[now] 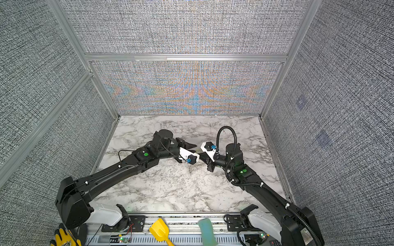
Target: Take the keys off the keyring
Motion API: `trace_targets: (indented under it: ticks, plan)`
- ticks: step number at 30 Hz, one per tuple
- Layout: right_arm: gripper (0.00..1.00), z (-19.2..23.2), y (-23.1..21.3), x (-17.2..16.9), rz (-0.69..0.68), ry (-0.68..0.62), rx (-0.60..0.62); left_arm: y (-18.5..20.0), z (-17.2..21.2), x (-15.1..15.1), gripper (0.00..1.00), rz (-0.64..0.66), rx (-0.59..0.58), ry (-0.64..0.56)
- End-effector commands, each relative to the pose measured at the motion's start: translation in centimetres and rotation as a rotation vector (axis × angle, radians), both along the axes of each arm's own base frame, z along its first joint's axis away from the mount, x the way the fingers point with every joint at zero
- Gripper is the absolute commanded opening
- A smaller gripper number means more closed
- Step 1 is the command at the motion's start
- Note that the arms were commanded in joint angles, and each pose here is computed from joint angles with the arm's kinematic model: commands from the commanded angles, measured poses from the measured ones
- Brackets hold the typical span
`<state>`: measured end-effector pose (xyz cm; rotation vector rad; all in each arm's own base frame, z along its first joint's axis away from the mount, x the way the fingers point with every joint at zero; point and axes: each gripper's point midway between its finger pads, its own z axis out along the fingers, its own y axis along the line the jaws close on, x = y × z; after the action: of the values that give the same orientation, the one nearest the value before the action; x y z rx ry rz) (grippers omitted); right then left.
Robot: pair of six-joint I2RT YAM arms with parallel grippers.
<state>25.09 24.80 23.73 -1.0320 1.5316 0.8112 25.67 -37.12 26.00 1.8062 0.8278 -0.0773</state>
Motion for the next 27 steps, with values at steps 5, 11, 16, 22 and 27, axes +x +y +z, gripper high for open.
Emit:
trace_targets:
  ticks: [5, 11, 16, 22, 27]
  plan:
    - [0.0, 1.3, 0.1, -0.2, 0.01, -0.035, 0.061, -1.0, 1.1, 0.8, 0.46, 0.031, -0.11, 0.017]
    - [0.0, 1.3, -0.1, 0.1, -0.014, -0.044, 0.089, 0.6, 1.7, 2.6, 0.56, 0.188, -0.171, 0.078]
    - [0.0, 1.3, -0.2, 0.2, -0.026, -0.048, 0.107, 3.1, 2.7, 3.7, 0.53, 0.296, -0.248, 0.196]
    - [0.0, 1.1, -0.4, 0.3, -0.038, -0.059, 0.102, 3.8, 2.3, 0.9, 0.32, 0.178, -0.213, 0.411]
    - [0.0, 1.1, -0.5, 0.5, -0.049, -0.073, 0.098, 3.1, 1.6, -0.8, 0.25, 0.103, -0.179, 0.518]
